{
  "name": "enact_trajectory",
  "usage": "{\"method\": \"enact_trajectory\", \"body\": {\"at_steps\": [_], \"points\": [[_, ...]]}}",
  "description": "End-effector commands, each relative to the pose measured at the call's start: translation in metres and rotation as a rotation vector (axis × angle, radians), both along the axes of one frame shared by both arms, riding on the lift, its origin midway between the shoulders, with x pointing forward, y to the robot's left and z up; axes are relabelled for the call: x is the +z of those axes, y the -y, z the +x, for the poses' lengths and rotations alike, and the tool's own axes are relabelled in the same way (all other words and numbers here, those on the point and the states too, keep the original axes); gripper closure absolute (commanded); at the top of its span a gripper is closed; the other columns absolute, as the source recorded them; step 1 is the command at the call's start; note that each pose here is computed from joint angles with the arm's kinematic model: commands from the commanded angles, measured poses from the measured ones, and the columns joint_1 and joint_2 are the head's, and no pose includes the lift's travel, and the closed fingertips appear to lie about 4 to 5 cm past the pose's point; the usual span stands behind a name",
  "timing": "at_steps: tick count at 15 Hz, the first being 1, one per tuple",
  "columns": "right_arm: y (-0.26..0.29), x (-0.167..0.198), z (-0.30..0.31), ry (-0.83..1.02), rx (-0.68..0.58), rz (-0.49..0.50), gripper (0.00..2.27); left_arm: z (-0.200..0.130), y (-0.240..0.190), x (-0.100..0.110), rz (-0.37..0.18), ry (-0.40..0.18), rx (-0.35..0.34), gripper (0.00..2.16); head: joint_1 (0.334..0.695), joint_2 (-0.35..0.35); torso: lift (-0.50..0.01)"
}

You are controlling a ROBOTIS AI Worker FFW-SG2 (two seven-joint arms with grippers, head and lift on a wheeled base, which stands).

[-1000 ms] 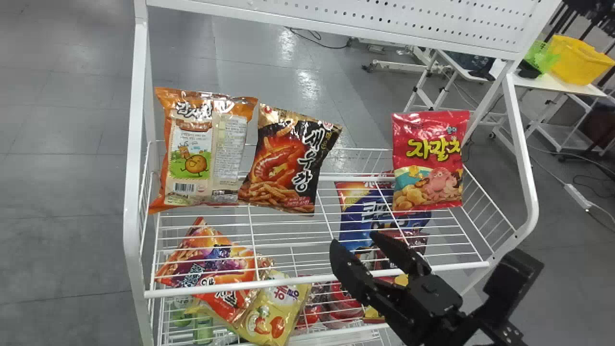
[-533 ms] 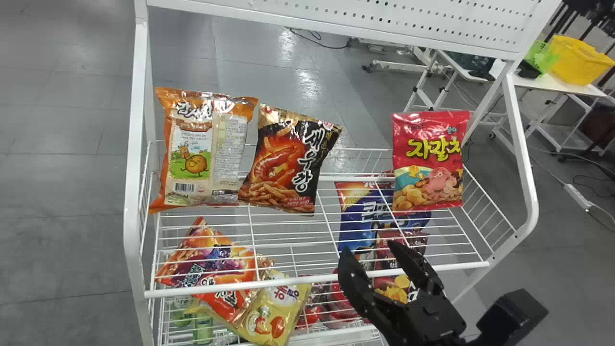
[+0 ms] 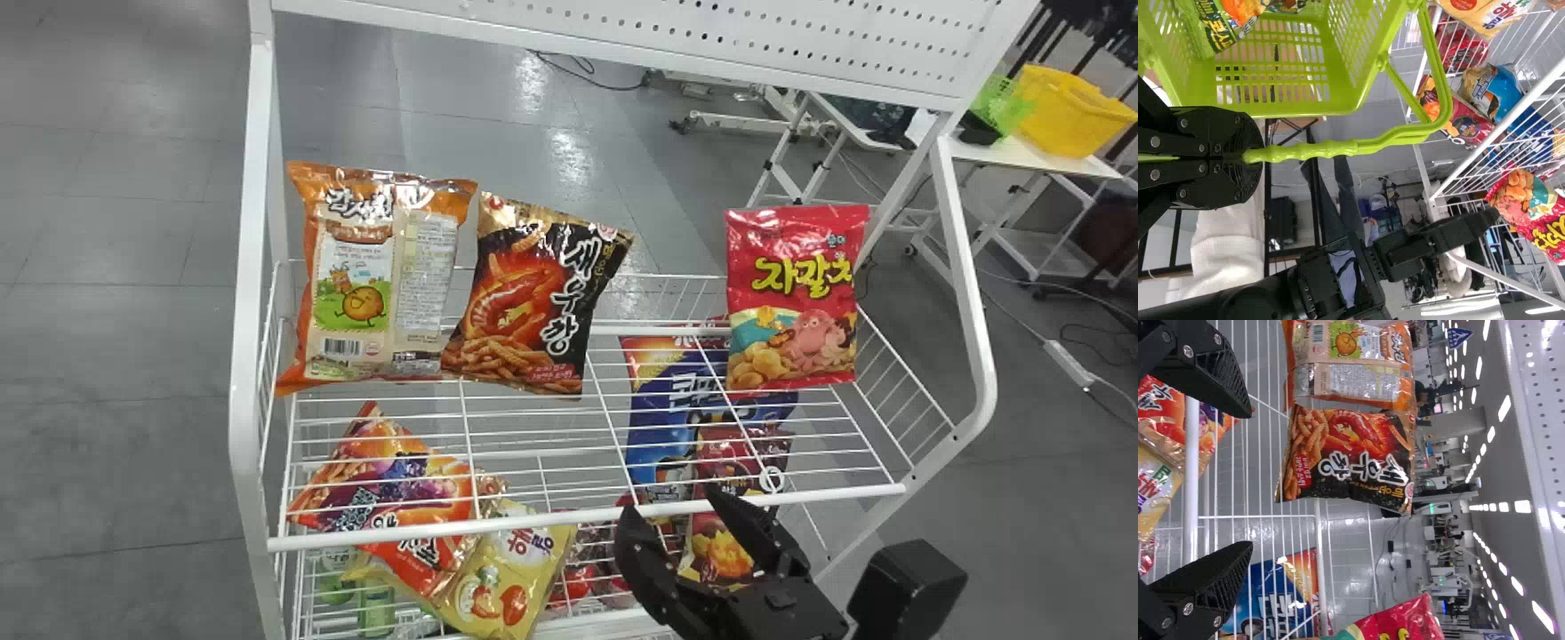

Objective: Hold basket handle with left hand then pick Gkobukchip with right hand and place into basket

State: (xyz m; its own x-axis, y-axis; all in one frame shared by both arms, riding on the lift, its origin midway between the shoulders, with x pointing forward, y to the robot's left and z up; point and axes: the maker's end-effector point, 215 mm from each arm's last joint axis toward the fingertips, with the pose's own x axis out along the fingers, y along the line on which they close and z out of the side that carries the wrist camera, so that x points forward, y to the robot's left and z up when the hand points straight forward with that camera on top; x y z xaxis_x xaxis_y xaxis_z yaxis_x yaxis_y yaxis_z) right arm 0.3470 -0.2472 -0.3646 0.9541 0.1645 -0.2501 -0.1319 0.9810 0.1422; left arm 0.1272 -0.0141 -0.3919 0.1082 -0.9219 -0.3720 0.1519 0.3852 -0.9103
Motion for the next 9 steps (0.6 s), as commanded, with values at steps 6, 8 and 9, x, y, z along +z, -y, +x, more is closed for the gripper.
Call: {"method": "enact_trajectory", "body": {"at_steps": [6,8,9], "points": [[-0.001,0.012,0.004,0.041,-0.015,0.012,0.14,0.002,-0.003,0.001,-0.01,-0.003,0.009,1.72,0.695,-0.35,-0.032],[-0.001,0.016,0.004,0.054,-0.016,0.011,0.14,0.002,-0.003,0.001,-0.011,-0.005,0.01,1.72,0.695,-0.35,-0.032],[-0.001,0.017,0.005,0.057,-0.017,0.011,0.14,0.002,-0.003,0.001,-0.011,-0.005,0.01,1.72,0.695,-0.35,-0.032]]}}
